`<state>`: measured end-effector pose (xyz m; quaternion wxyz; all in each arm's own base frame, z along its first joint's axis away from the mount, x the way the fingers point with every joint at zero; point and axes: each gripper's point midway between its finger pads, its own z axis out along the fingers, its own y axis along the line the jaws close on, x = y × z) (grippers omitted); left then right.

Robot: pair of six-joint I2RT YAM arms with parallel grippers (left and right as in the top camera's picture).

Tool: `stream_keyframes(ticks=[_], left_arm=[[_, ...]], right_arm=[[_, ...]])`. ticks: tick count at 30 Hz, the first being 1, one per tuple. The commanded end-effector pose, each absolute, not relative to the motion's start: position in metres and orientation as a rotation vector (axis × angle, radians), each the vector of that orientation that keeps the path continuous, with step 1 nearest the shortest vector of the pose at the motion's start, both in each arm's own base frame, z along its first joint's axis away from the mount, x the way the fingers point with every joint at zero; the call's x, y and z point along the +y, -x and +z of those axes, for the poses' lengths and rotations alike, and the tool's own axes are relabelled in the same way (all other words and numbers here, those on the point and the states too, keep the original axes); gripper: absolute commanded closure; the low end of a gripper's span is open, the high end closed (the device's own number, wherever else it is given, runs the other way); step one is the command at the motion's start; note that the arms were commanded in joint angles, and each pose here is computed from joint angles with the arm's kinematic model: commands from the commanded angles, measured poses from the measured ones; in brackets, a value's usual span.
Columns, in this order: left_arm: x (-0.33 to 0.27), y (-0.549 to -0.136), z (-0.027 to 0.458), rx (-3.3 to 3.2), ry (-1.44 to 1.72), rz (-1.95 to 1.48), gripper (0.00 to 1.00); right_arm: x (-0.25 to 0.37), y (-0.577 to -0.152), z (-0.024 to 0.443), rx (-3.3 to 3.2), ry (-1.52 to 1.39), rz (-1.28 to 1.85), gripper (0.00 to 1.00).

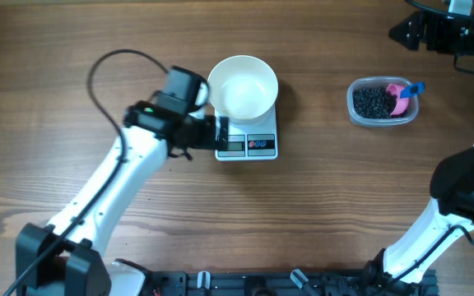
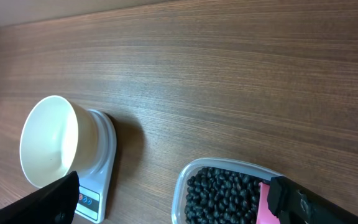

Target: Scoop item into bowl and weigh 150g on scale

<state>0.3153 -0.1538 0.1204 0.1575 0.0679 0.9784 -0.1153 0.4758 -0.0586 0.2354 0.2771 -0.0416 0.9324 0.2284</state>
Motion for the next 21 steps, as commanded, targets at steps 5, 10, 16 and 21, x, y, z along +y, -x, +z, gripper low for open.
stream_keyframes(ticks=[5, 10, 16, 21], left_arm=[[-0.261, -0.233, 0.052, 2.820, -1.019, -0.306, 0.00], [-0.296, -0.237, 0.045, 2.619, -1.215, -0.260, 0.00], [-0.289, -0.279, 0.029, 2.506, -1.225, -0.070, 0.00], [-0.278, -0.280, 0.007, 2.559, -1.259, -0.044, 0.00]], right_arm=[[-0.054, -0.475, 0.258, 2.452, 0.138, 0.603, 0.00], [-0.054, -0.475, 0.258, 2.452, 0.138, 0.603, 0.00], [-0.054, -0.475, 0.258, 2.452, 0.138, 0.603, 0.00], [-0.054, -0.475, 0.258, 2.452, 0.138, 0.603, 0.00]])
